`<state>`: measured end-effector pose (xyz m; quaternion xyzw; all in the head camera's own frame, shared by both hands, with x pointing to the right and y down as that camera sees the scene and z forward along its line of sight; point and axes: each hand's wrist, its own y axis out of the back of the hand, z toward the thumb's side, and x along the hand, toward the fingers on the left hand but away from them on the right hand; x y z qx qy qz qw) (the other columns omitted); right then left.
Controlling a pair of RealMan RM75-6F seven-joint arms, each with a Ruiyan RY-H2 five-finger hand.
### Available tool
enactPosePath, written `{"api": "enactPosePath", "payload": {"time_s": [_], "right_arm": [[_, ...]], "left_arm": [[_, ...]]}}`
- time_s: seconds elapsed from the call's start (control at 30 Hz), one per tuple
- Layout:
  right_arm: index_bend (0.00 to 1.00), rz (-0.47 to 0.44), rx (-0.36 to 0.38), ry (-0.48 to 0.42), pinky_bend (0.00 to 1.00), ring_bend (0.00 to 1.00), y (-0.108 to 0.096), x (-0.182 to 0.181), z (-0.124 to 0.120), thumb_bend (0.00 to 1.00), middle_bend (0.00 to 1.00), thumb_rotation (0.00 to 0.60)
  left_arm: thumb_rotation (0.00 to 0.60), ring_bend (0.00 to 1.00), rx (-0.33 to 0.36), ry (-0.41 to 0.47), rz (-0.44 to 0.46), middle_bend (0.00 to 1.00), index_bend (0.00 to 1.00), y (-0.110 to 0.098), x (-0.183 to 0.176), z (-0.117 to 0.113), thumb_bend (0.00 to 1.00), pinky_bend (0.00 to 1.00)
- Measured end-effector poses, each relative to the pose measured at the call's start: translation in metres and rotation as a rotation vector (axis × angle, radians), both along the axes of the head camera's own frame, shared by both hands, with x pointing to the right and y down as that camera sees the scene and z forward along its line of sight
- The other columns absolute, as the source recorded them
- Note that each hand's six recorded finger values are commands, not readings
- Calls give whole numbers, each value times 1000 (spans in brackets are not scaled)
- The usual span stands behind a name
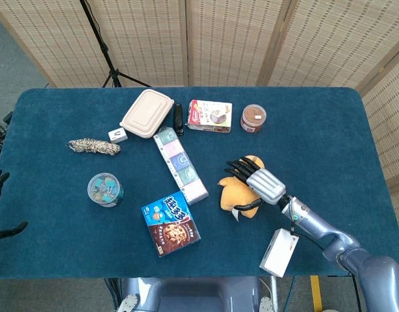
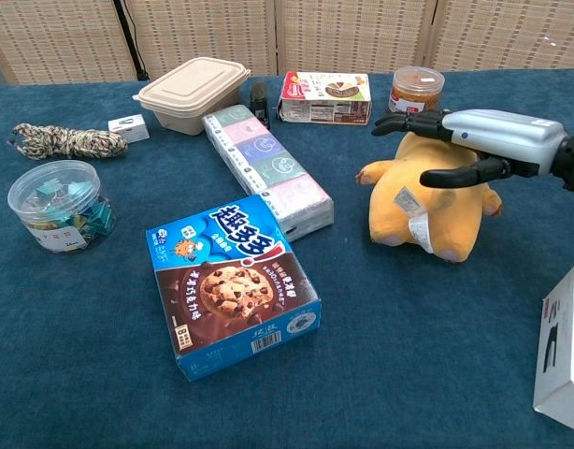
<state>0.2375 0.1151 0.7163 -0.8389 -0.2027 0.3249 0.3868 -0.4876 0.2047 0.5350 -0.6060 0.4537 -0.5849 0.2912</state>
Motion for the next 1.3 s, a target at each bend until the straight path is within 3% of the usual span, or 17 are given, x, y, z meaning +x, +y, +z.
{"api": "enactPosePath", "payload": {"time_s": [0.3,1.3], "right_arm": [[0,-86,80,62,0,0,12,1,5,0,0,0],[0,-297,220,38,0,0,61,-25,-1,0,0,0]], "left_arm": [[600,0,0,-1,-2,0,0,0,-1,0,0,0],[600,0,2,3,0,0,0,2,-2,-1,0,0]]}}
